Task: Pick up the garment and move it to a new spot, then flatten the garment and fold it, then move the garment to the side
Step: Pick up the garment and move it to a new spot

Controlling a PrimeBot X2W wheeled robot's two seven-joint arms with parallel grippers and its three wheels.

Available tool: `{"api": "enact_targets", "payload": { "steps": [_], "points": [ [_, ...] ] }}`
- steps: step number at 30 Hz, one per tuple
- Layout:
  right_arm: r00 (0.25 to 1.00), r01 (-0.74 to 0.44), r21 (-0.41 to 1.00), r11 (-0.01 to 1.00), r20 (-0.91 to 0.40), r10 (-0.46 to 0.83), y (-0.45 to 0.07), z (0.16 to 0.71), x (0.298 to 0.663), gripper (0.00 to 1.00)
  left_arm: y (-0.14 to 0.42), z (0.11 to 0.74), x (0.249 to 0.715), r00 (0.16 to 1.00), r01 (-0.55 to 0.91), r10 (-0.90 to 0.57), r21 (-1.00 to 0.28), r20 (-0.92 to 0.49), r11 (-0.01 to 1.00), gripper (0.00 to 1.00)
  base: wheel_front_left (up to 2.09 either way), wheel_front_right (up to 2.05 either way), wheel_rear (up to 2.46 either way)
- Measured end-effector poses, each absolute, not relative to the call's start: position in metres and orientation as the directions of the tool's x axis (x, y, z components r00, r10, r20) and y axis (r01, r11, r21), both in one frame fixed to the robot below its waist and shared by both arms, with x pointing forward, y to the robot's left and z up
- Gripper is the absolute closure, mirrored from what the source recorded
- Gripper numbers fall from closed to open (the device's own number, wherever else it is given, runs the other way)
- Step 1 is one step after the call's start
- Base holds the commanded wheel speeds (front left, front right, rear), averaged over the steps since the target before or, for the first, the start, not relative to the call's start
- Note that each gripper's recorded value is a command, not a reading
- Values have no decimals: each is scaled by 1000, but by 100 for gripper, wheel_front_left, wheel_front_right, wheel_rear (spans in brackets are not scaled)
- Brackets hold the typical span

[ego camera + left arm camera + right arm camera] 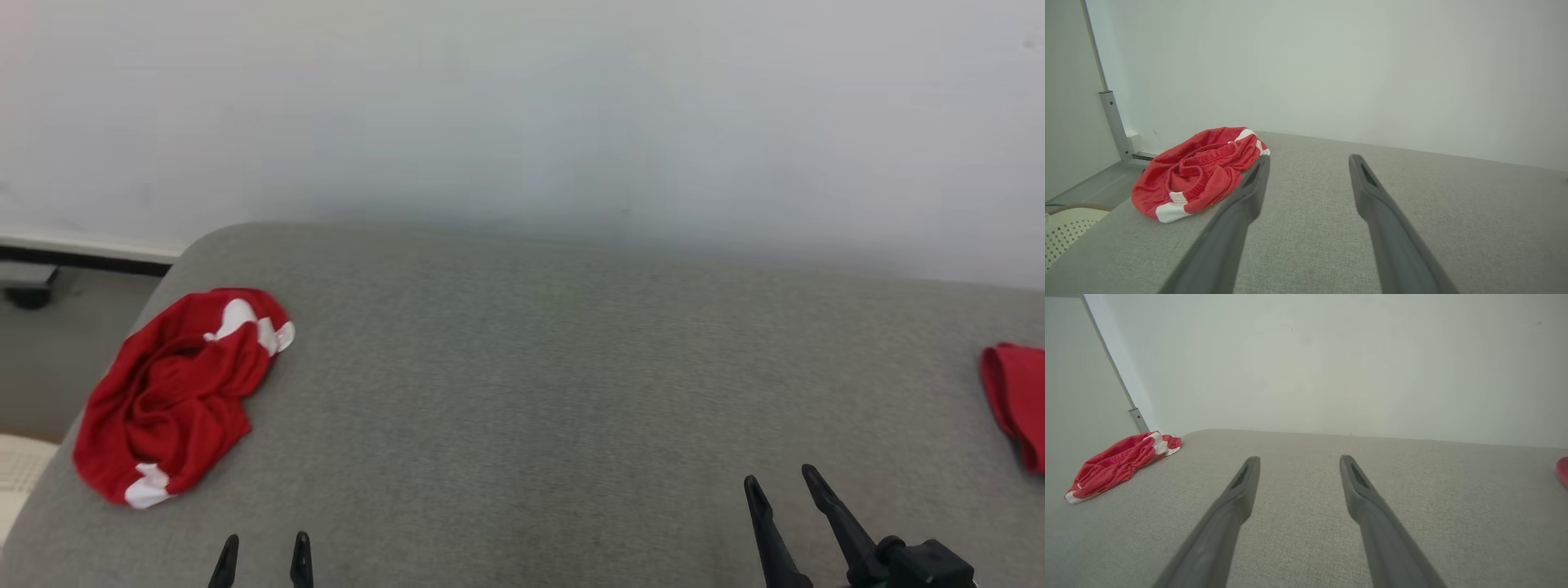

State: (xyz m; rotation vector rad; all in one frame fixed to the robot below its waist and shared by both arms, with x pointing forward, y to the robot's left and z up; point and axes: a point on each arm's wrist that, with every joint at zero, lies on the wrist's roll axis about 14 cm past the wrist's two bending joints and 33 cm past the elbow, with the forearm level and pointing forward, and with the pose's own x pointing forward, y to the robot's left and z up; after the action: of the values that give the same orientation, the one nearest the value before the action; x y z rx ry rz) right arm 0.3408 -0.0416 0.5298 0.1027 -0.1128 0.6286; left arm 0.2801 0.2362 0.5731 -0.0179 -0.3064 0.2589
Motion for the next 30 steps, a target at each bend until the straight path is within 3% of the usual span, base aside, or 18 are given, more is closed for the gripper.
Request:
{"api": "enact_targets", "payload": {
  "steps": [19,30],
  "points": [
    [643,-765,69,640,128,755,35,529,341,0,288,575,221,836,-460,456,-63,305,886,0,0,0,0],
    [629,-777,67,626,108,769,36,522,343,0,289,571,224,831,-470,478,-101,282,877,0,0,0,0]
  ]
}}
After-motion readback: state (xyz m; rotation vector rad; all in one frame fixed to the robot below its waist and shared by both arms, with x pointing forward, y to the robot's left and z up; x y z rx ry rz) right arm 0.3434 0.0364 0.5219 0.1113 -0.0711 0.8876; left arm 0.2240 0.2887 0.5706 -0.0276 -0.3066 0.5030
